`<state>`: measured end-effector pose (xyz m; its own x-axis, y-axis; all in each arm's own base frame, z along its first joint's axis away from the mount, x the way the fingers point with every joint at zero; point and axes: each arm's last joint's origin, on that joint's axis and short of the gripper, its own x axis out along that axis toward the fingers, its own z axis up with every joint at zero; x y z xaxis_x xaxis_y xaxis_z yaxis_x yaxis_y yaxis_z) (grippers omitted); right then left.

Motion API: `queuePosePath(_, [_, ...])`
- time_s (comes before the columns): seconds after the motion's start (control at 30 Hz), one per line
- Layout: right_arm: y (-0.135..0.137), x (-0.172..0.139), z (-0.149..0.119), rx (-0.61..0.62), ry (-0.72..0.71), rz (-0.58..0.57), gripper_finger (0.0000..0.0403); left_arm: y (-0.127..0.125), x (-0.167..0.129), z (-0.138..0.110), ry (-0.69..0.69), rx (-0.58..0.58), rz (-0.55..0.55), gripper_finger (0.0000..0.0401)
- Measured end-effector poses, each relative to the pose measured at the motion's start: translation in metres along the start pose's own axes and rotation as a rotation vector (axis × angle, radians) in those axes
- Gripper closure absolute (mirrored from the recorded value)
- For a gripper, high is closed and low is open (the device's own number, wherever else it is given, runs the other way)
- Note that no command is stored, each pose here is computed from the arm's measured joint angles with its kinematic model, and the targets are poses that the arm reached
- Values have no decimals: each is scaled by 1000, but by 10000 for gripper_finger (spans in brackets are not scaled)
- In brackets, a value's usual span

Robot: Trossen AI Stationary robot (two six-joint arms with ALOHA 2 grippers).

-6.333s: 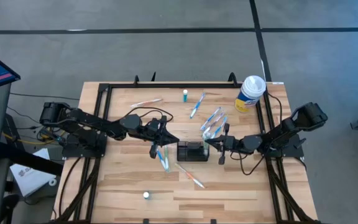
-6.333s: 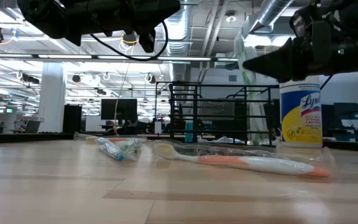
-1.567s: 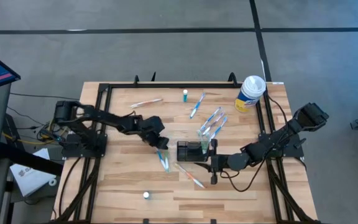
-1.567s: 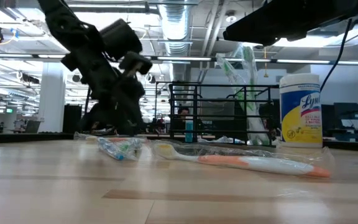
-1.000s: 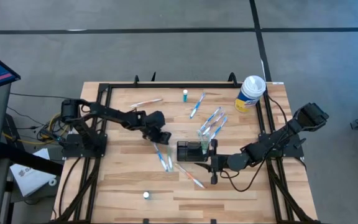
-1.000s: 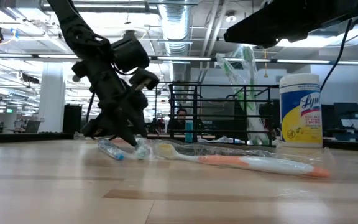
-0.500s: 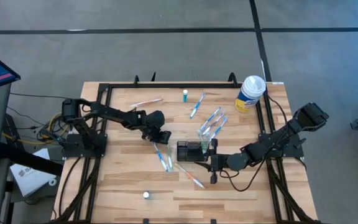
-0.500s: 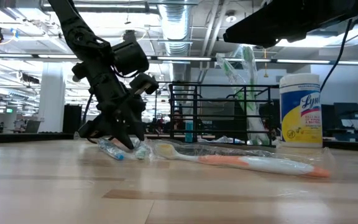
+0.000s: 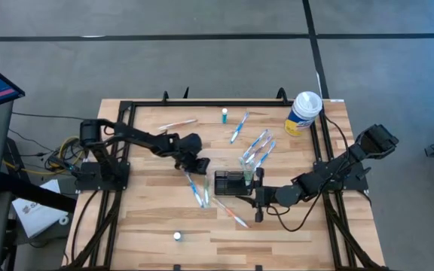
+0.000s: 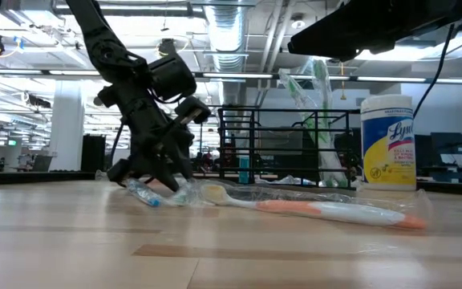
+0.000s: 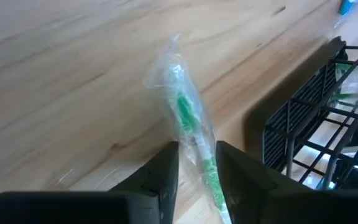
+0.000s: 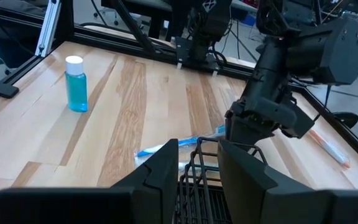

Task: Pick & Place toothbrushing station
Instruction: Put the green toothbrush into the wire organizer

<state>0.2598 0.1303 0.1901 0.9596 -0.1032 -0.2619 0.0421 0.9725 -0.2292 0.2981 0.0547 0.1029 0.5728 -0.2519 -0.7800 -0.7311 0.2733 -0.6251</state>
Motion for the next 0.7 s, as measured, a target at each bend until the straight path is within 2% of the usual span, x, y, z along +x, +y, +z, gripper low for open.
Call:
queuePosePath(0.23, [0,0,0,3,-4,0,300,-5,-4,6,-27,167,0,389])
queuePosePath(0.43, [0,0,0,3,-4,0,300,-15,-22,11,-127,262,-22,400])
queuePosePath(0.7, [0,0,0,3,-4,0,300,-39,-52,-2,-195,415,-117,401])
